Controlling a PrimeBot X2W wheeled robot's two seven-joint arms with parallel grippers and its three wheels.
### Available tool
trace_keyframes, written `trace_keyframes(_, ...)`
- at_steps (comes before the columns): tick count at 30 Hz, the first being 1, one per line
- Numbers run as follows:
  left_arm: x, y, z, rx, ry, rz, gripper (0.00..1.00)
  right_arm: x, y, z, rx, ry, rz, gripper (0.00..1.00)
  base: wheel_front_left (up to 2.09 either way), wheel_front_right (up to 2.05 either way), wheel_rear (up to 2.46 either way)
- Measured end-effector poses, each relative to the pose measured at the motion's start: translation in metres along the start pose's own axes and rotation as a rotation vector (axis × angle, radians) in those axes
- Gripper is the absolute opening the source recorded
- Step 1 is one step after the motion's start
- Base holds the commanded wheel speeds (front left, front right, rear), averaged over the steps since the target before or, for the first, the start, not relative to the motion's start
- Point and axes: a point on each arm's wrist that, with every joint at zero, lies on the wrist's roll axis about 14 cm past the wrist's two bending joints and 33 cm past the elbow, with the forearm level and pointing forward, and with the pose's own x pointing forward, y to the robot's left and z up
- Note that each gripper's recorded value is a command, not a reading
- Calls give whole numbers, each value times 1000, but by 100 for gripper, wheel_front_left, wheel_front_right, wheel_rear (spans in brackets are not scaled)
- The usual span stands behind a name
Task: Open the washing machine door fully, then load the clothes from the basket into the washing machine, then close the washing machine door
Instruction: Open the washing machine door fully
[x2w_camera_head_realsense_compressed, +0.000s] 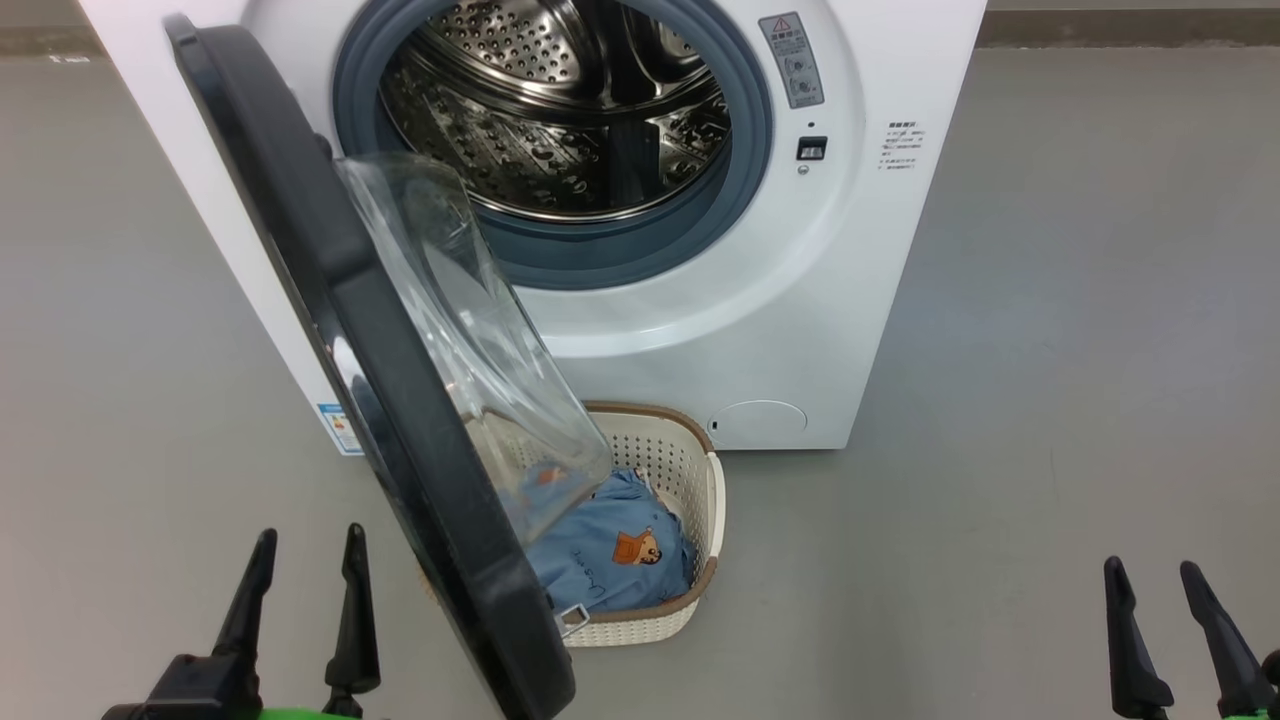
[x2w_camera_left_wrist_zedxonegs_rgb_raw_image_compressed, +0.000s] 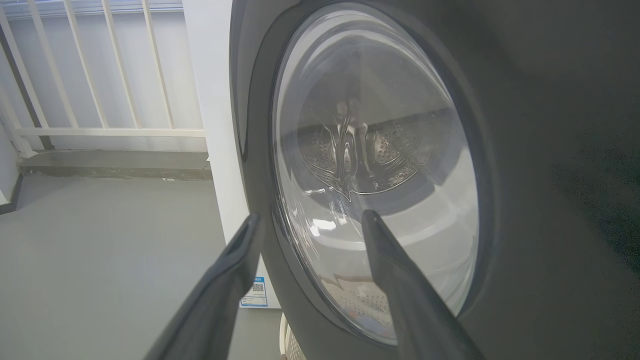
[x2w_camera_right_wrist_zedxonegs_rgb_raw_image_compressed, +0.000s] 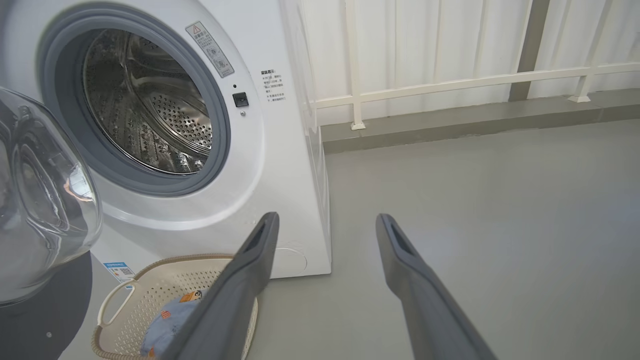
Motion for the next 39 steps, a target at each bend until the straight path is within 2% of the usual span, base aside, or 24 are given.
trace_keyframes(12,0,1,-1,1,3,2,100,-10,-9,-14,-30,44,-37,100,0,0,0)
trace_keyframes(30,-4,4,2,3,-3,12,100,-9,-4,-12,-39,40,-20,100,0,0,0)
trace_keyframes(31,-4,4,1,3,-2,12,87,-9,-3,-12,-39,40,-19,100,0,0,0)
trace_keyframes(32,-5,4,1,2,0,12,55,-9,-3,-12,-39,40,-19,100,0,0,0)
trace_keyframes(33,-5,4,0,2,3,13,17,-9,-3,-12,-39,40,-19,100,0,0,0)
trace_keyframes(34,-5,4,-1,2,6,13,0,-9,-3,-12,-39,40,-19,100,0,0,0)
trace_keyframes(39,-5,7,-4,1,15,22,0,-8,-3,-14,-39,44,-20,100,0,0,0)
